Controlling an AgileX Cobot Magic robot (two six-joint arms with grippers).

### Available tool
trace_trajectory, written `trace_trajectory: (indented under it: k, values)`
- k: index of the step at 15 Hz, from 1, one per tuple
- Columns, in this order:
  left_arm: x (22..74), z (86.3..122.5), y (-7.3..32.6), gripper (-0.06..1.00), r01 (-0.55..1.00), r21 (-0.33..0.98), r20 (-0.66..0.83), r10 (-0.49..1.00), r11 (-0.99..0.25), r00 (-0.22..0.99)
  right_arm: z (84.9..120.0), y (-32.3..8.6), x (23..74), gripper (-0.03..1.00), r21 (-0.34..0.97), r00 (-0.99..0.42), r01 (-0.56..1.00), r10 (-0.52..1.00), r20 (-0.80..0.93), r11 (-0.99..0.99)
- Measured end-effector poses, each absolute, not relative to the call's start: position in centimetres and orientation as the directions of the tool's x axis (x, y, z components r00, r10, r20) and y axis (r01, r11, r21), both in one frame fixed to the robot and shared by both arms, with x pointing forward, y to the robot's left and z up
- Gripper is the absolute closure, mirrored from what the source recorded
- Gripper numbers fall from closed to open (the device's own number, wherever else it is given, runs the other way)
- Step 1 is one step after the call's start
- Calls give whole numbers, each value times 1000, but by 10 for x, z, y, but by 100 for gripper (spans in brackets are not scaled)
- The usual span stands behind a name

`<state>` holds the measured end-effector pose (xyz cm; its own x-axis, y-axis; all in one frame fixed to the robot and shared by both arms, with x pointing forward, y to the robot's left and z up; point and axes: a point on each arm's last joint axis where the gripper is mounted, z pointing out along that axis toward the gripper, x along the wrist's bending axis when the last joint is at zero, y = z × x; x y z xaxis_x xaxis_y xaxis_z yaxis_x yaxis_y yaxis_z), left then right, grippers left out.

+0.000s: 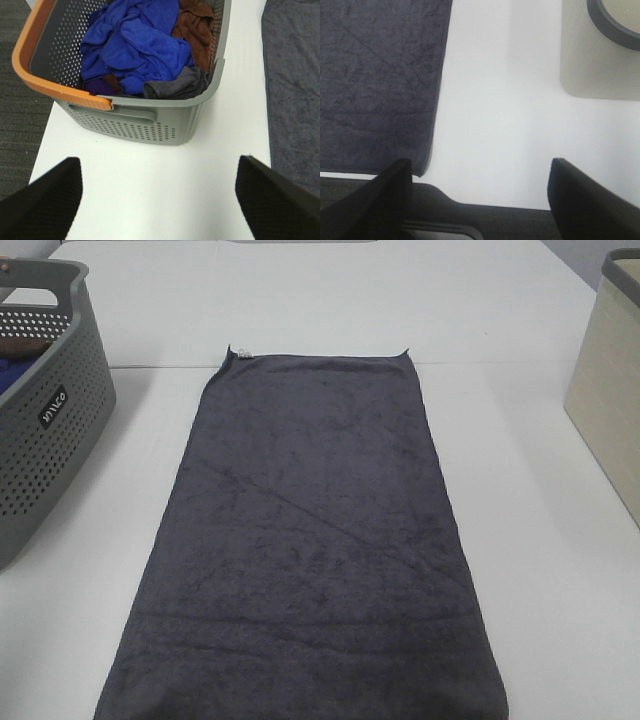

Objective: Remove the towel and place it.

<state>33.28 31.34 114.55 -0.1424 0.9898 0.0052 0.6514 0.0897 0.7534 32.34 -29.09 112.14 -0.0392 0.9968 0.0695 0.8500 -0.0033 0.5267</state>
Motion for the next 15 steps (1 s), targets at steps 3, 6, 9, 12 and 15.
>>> trace_trajectory:
  k: [3,6,9,12,15]
  values:
    - [288,1123,314,16,580,812,42,985,63,-165,1109,-293,292,24,666,-70,745,997,18,40]
    - [248,1095,312,16,522,853,78,984,16,-158,1083,-294,263,24,750,-74,660,997,5,45]
    - [230,1080,310,16,520,854,82,987,1,-137,1055,-294,253,24,740,-75,671,997,5,47]
    - [221,1066,304,16,484,875,38,994,16,-102,1051,-294,244,24,775,-84,628,996,-10,61]
    - [222,1060,300,16,492,870,17,998,16,-63,1051,-294,233,24,824,-88,562,996,-23,69]
